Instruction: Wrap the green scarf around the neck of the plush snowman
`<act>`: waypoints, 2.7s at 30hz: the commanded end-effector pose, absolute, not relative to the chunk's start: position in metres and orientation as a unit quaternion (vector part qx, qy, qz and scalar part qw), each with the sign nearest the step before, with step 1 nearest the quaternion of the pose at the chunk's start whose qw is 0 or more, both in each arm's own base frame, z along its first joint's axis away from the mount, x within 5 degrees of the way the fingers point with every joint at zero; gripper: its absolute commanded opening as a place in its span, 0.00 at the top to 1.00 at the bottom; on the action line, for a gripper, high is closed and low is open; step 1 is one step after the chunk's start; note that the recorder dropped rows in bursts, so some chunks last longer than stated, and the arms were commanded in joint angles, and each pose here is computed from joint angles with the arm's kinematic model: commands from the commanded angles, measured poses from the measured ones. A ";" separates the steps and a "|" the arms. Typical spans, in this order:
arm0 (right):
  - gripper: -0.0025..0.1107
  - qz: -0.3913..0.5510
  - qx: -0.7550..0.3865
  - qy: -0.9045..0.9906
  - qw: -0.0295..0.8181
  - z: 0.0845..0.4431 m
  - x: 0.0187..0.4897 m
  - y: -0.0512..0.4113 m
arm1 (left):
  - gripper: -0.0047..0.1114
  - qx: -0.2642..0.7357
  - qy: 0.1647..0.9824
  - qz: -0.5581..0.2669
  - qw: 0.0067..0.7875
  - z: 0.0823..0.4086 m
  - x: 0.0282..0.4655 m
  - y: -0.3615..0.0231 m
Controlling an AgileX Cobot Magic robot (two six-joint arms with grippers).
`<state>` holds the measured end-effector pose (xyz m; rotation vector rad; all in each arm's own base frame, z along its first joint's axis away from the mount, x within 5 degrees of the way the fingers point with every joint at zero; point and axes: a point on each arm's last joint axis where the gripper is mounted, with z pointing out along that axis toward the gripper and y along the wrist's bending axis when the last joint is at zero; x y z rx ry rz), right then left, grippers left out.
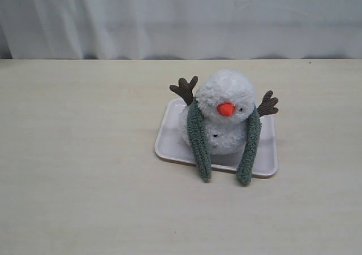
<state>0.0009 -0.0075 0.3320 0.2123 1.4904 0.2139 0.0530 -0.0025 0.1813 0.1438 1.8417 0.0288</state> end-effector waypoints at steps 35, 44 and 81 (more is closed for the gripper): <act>0.94 0.137 0.001 0.350 0.927 0.393 -0.031 0.002 | 0.96 0.061 0.792 0.012 0.607 0.181 0.053 -0.003; 0.94 0.141 -0.007 0.317 0.938 0.397 -0.036 0.003 | 0.96 0.061 0.792 0.012 0.607 0.181 0.053 -0.003; 0.94 0.056 -0.041 0.446 0.892 0.352 0.002 0.006 | 0.96 0.061 0.792 0.012 0.607 0.181 0.053 -0.003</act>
